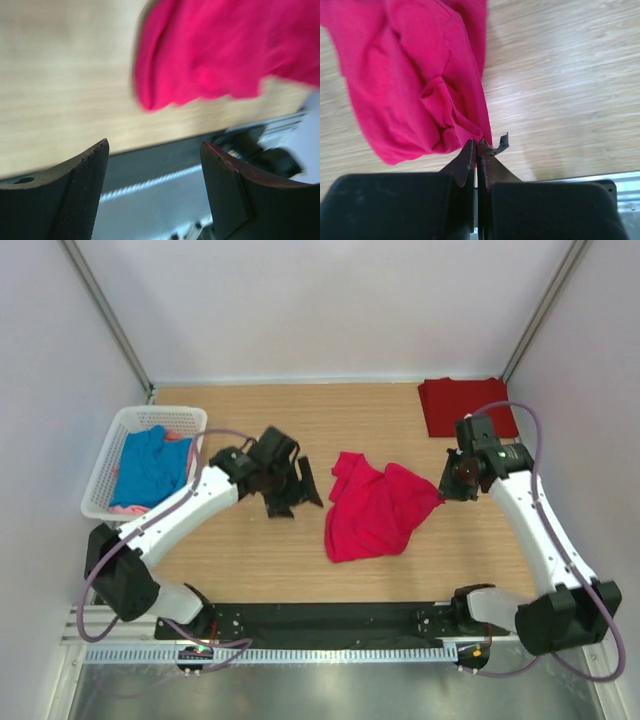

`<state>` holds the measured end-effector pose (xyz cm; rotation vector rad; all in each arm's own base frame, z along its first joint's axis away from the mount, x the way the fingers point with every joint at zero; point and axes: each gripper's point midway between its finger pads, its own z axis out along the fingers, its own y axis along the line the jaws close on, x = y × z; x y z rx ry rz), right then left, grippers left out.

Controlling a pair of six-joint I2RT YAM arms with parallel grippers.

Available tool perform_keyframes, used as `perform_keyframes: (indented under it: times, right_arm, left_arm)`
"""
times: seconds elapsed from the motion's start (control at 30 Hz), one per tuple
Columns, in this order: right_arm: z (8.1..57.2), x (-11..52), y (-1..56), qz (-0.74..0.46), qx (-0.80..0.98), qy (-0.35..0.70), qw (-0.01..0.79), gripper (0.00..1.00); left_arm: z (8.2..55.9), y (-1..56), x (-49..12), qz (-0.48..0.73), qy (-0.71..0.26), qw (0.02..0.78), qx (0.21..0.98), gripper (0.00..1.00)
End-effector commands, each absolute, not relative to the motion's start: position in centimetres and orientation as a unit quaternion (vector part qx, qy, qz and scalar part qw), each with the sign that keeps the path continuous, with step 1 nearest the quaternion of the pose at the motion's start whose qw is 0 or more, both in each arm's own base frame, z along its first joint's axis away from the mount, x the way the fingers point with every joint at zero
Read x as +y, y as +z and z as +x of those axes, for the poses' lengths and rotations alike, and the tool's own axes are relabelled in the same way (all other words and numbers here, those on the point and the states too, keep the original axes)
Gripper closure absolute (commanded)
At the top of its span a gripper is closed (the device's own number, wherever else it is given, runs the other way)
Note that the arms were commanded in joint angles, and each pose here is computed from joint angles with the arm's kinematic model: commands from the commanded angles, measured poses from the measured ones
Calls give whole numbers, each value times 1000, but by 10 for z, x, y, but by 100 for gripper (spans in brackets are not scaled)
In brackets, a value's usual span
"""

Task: Fold and stack the t-shirts
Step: Move the tshirt to the center of the board

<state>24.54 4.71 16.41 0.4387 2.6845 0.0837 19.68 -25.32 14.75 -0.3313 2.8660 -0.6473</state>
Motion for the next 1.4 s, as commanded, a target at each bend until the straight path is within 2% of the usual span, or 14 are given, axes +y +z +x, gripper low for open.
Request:
perform_keyframes:
  times: [0.0,0.13,0.2,0.23,0.27,0.5,0.7,0.93,1.03,1.13,1.17,1.2,1.27,1.37]
  right_arm:
    - [229,56,197,162,950,80,253,99]
    - [209,57,205,171,943,99,266,99]
    - [202,56,202,173,944,98,265,99]
    - [196,55,202,174,943,99,265,99]
    - [192,55,198,174,945,97,260,99]
    - [187,55,192,184,942,101,260,99]
    - [200,57,199,187,939,105,271,99]
    - [211,59,202,181,939,108,273,99]
    - [212,60,202,178,940,107,271,99]
    - [214,60,202,176,940,106,273,99]
    - [215,59,202,177,940,105,274,99]
    - [216,59,203,178,939,104,276,99]
    - [227,45,211,200,932,67,297,99]
    - [249,15,244,239,908,-5,343,99]
  left_arm:
    - [264,183,-257,-62,-219,190,955,25]
    - [338,187,-306,20,-201,212,956,25]
    - [356,178,-322,37,-198,200,959,27]
    - [369,194,-337,48,-221,214,950,27]
    - [378,163,-345,56,-208,192,958,28]
    - [380,97,-353,80,-179,149,969,30]
    - [372,93,-379,95,-248,134,955,30]
    - [361,82,-391,101,-254,119,955,33]
    - [356,74,-397,101,-255,110,955,43]
    - [353,75,-403,101,-261,109,954,71]
    - [356,86,-407,98,-270,117,951,90]
    - [355,95,-406,96,-271,116,951,97]
    - [370,140,-405,86,-270,159,946,100]
    - [390,202,-360,17,-245,198,949,100]
